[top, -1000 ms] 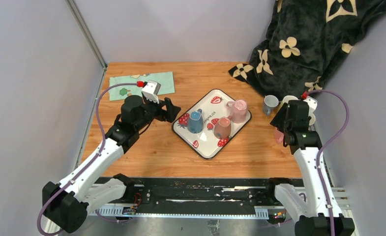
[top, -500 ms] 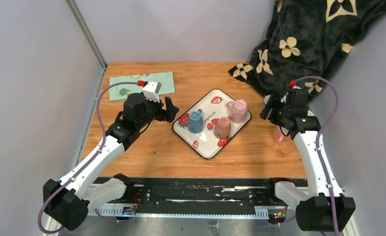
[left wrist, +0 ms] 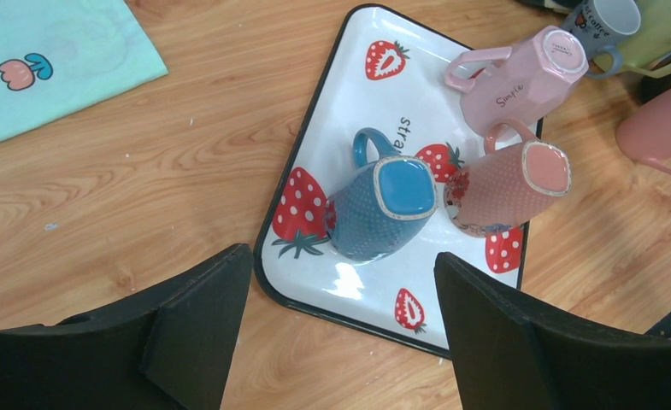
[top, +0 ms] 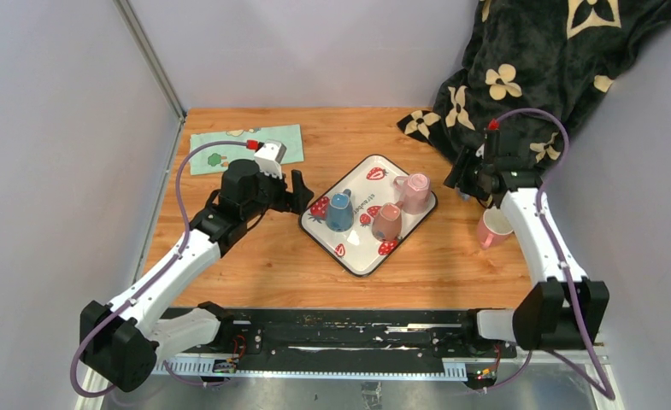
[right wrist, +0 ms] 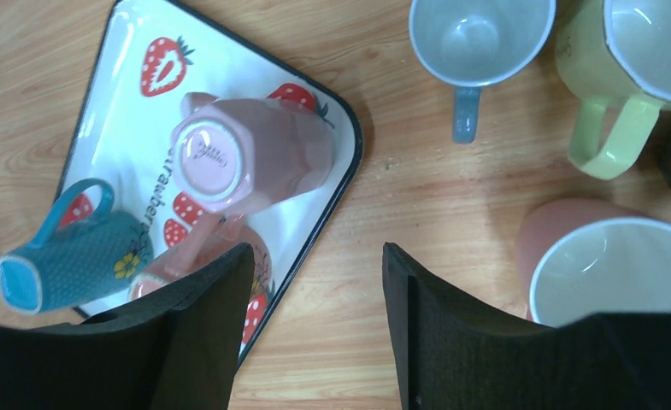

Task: Turn the mug right side up
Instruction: Move the cup to the tray.

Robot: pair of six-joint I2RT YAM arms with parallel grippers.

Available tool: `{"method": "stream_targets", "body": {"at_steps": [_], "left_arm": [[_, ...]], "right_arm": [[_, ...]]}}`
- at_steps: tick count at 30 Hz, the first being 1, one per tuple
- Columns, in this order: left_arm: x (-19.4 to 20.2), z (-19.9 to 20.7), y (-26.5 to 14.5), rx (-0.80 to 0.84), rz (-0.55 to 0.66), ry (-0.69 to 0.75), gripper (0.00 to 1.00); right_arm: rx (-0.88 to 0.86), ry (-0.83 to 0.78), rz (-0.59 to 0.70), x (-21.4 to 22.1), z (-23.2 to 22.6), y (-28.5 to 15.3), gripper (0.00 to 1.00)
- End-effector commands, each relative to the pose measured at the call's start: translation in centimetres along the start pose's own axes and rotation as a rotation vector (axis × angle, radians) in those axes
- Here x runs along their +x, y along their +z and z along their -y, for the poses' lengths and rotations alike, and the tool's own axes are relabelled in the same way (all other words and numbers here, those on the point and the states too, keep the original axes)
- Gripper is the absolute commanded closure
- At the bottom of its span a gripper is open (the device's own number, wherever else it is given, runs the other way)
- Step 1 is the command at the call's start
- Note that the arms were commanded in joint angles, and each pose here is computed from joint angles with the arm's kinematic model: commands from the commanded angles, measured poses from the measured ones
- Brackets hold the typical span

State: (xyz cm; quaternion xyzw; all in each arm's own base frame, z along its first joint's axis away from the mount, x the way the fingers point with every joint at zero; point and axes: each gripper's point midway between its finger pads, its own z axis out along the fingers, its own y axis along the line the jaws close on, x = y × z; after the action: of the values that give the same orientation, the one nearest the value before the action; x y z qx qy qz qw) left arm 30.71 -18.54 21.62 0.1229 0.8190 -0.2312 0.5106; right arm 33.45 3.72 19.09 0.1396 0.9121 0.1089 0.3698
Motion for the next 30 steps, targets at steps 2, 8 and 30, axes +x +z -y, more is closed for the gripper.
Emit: {"method": "stream_targets", "body": {"at_steps": [2, 8, 30], "left_arm": [[-1.7, 0.5, -0.6, 0.014, 0.028, 0.04, 0.14], [-1.1, 0.1, -0.6, 0.002, 0.009, 0.061, 0.14], [-0.6, 0.0, -0.4, 0.007, -0.018, 0.093, 0.14]], "right_arm": [[0.086, -0.006, -0.041, -0.9, 0.5, 2.6, 0.39], [0.128, -0.017, -0.105, -0.3, 1.1, 5.1, 0.4], [0.058, -0.16, -0.26, 1.2, -4.1, 11.1, 0.43]]}}
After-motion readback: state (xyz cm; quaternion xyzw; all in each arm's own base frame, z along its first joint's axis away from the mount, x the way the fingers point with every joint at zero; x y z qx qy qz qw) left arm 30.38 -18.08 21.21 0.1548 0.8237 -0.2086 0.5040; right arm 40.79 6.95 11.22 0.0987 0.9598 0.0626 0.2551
